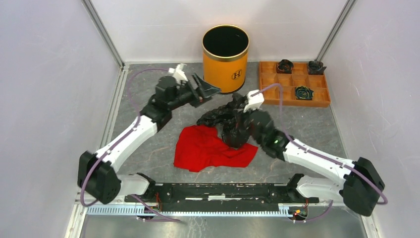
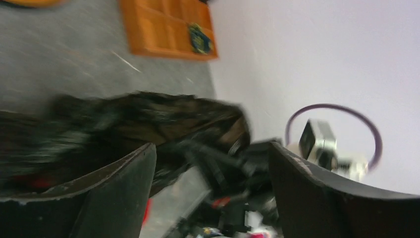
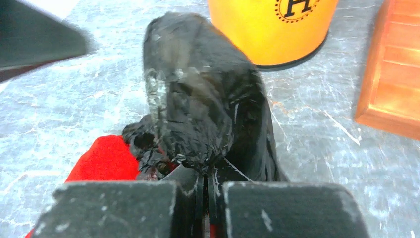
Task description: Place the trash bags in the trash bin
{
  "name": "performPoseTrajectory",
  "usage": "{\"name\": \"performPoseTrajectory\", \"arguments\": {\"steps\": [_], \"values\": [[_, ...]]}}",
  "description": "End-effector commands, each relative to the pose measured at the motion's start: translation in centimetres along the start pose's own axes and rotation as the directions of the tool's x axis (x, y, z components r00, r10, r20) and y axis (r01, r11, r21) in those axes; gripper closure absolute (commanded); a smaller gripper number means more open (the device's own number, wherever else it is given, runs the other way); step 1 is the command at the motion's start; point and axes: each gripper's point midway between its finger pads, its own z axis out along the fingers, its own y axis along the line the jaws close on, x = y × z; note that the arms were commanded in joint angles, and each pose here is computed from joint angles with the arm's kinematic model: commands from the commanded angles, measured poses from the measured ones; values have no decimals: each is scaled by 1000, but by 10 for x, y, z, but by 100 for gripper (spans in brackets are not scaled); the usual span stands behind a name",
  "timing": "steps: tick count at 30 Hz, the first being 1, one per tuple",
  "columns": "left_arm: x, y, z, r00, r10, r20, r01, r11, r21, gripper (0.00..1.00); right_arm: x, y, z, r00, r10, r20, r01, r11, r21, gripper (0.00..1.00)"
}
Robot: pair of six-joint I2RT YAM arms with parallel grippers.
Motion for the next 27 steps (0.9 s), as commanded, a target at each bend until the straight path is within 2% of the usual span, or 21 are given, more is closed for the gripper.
{"name": "performPoseTrajectory", "arguments": {"steps": [1,3,5,7,8,10,12,13,14,16,18,21,24,27], "values": [[-31,39,-54,975,204,83,-184,962,-200,4,-6,23,0,991,60,-123,-109,885,-452,100],[-40,59,-74,957,269,106,-224,923,-314,0,-19,35,-3,990,17,-139,-90,834,-544,100],[-40,71,-89,943,314,105,-252,887,-387,0,-43,51,-7,993,28,-116,-94,783,-615,99],[-38,79,-103,935,342,95,-270,858,-436,0,-78,74,-14,994,72,-83,-110,701,-705,99],[-38,82,-110,930,354,96,-273,844,-461,0,-94,86,-20,989,117,-85,-141,651,-746,99],[-39,84,-123,919,378,117,-276,823,-496,0,-133,111,-46,975,214,-67,-165,480,-862,99],[-44,79,-138,900,408,154,-279,811,-515,0,-165,122,-74,949,311,-52,-163,343,-925,99],[-47,76,-144,888,425,176,-282,804,-523,0,-172,118,-78,942,333,-38,-157,338,-928,99],[-50,72,-150,876,441,194,-286,801,-527,0,-172,110,-72,936,349,-38,-176,371,-912,99],[-53,67,-159,859,463,220,-292,794,-533,0,-152,77,-51,935,351,-39,-226,510,-830,100],[-53,67,-162,855,467,227,-290,792,-537,0,-104,40,-30,940,325,-98,-293,629,-720,100],[-45,74,-158,874,441,205,-280,801,-529,0,-12,-17,-14,951,223,-215,-305,797,-522,100],[-32,87,-146,903,394,173,-262,822,-506,0,49,-53,-18,934,189,-303,-304,866,-397,99],[-12,105,-130,940,320,118,-230,850,-474,0,71,-68,-21,936,134,-325,-248,907,-341,100]]}}
